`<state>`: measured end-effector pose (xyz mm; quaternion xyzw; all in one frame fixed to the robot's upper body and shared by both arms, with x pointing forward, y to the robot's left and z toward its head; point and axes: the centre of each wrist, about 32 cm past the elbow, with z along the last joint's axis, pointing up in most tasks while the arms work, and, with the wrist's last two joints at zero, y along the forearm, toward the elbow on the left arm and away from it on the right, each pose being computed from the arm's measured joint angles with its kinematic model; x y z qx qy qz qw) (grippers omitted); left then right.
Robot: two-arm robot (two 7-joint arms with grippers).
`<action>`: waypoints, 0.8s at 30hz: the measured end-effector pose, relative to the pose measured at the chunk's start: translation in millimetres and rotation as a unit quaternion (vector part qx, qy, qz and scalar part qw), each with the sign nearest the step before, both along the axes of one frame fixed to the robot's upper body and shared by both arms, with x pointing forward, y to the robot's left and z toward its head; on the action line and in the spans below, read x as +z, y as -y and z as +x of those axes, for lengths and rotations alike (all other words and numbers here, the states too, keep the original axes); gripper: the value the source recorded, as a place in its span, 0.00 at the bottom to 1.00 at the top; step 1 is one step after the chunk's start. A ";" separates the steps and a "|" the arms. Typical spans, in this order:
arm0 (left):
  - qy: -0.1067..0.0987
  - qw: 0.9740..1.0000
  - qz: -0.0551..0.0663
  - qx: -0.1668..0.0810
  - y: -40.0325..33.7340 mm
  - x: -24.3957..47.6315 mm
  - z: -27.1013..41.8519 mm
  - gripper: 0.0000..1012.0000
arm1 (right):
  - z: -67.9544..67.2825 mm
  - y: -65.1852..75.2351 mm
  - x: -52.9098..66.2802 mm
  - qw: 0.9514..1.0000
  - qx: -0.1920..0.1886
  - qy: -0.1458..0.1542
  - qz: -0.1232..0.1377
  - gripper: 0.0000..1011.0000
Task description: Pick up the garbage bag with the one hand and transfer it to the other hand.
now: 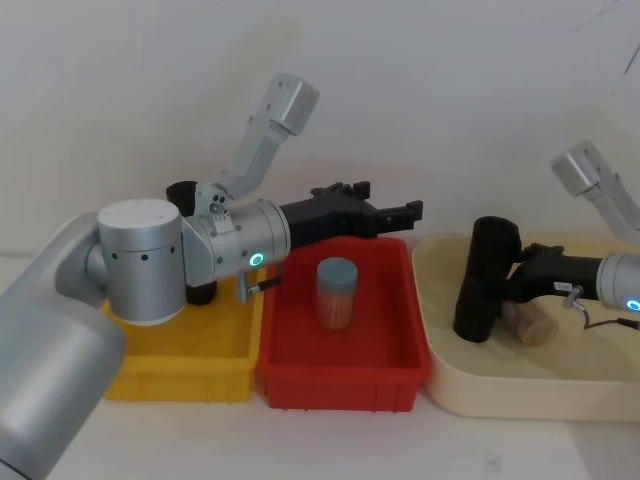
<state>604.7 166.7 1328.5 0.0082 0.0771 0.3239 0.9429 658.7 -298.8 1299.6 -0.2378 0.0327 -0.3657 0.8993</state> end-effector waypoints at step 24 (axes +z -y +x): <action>0.001 1.000 0.000 0.000 -0.1 -0.1 -0.1 0.99 | -33.4 23.9 0.2 0.996 -0.083 0.021 0.018 0.99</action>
